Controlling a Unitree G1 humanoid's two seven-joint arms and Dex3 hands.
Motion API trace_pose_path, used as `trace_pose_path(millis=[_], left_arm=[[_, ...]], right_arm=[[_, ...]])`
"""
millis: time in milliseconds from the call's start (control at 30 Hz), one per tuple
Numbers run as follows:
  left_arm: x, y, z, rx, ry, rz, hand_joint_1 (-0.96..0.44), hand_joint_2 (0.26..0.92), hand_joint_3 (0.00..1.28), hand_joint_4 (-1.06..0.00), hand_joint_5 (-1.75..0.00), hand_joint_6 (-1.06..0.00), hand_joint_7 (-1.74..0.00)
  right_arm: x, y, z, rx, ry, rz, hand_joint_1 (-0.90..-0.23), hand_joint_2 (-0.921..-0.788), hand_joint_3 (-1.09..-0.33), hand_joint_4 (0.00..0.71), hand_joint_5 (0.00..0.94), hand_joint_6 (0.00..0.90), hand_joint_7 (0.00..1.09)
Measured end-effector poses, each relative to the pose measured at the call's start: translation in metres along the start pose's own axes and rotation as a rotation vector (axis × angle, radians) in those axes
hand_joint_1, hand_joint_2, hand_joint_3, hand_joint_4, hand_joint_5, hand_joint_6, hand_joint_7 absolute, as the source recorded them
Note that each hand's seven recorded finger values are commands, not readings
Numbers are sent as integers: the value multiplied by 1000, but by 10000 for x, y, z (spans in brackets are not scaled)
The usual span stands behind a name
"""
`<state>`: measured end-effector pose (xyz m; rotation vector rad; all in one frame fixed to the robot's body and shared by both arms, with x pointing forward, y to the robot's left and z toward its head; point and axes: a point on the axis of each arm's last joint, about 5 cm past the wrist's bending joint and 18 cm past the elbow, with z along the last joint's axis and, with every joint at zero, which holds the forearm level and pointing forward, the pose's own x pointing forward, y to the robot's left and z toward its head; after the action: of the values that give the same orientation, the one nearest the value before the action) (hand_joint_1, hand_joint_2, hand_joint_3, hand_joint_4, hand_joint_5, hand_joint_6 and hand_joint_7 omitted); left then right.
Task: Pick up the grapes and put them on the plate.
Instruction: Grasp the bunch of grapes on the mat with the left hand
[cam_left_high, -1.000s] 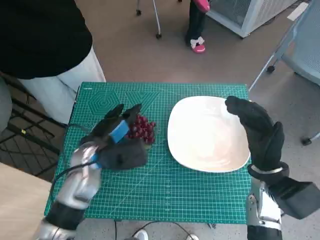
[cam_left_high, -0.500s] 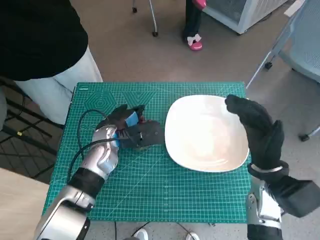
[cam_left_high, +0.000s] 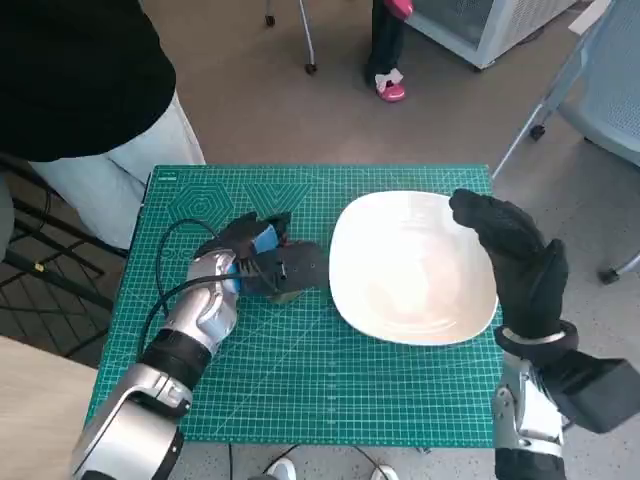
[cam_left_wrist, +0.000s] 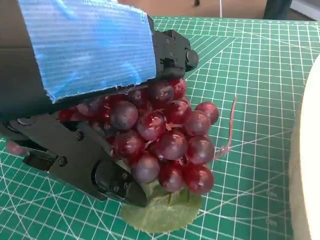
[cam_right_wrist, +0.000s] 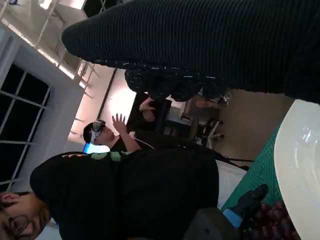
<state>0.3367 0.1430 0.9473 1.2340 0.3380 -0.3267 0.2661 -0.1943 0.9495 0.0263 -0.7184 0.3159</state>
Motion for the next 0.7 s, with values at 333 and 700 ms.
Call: trace_pose_path(millis=[333,700], left_arm=[[7,-24,-4,10,-8,19,266,836,318,-406,-1132,-593,-53],[-5,-11,2,84,-40,80,32,917,315,-385,-1576,-457,-1172]], right_arm=[[-6,-2,-12,5,6,-1,-663,-921,-863,389,1,8,443],[7,-3,-10,8,1,-2,-670,-921,-861,390,1,6,447]])
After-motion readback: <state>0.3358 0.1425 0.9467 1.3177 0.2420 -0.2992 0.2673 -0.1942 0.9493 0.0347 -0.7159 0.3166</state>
